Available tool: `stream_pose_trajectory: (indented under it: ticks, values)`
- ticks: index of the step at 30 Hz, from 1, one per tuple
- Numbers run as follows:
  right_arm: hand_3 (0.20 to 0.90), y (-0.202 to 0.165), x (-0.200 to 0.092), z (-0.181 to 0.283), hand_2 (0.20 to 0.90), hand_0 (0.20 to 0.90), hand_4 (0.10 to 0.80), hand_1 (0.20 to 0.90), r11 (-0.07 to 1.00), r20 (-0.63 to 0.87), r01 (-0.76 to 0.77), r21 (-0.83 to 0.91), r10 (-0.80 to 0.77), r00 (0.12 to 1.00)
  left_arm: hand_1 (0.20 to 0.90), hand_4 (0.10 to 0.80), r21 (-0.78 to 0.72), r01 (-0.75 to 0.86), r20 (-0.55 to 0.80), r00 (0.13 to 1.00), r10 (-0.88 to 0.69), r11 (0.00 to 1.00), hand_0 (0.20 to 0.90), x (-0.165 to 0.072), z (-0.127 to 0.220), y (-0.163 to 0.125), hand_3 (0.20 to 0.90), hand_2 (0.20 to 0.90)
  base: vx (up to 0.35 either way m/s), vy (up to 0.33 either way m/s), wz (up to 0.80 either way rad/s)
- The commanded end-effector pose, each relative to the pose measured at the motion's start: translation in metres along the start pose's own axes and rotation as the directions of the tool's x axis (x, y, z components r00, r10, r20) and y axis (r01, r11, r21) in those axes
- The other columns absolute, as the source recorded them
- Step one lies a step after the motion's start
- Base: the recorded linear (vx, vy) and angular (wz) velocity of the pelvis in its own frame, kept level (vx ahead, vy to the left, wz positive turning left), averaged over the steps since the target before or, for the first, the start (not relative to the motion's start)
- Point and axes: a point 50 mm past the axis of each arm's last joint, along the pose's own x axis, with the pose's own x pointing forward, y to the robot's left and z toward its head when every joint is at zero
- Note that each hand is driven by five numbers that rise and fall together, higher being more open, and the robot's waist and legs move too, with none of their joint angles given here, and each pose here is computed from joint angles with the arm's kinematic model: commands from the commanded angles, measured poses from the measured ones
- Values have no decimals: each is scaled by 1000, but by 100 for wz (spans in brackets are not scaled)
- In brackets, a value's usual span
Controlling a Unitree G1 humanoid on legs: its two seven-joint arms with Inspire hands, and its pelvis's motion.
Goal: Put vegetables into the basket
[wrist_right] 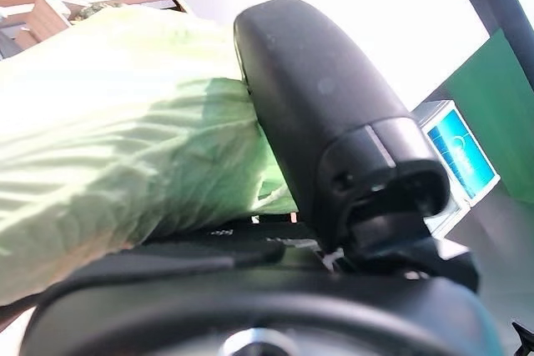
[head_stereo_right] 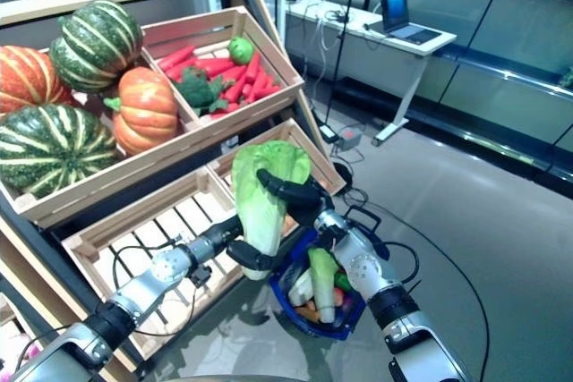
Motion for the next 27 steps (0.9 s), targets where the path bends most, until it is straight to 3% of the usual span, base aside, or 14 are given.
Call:
stream_pose_trajectory:
  ticks: [1, 12, 16, 20, 27]
  values:
    - [300, 69, 47, 85, 300, 300, 400, 300, 952, 281, -276, -132, 303, 911, 900, 800, 131, 54, 126, 990, -70, 990, 900, 9, 27, -10, 900, 900, 0, 0, 0]
    - [300, 18, 12, 122, 300, 300, 400, 300, 976, 348, 19, -215, 58, 936, 900, 800, 36, -184, 14, 983, 183, 982, 900, -19, -6, 35, 900, 900, 0, 0, 0]
    - [300, 0, -4, 139, 300, 300, 400, 300, 976, 416, 115, -185, -28, 909, 900, 800, 41, -217, -85, 972, 220, 975, 900, -29, -26, 39, 900, 900, 0, 0, 0]
    - [300, -12, -23, 152, 300, 300, 400, 300, 959, 463, 207, -194, -96, 881, 900, 800, 55, -255, -221, 940, 261, 965, 900, -56, -60, 40, 900, 900, 15, -5, -3]
    - [300, -33, -50, 169, 300, 300, 400, 300, 910, 563, 379, -169, -227, 795, 900, 800, 8, -391, -296, 878, 376, 920, 900, -86, -81, 53, 900, 900, 17, -1, -6]
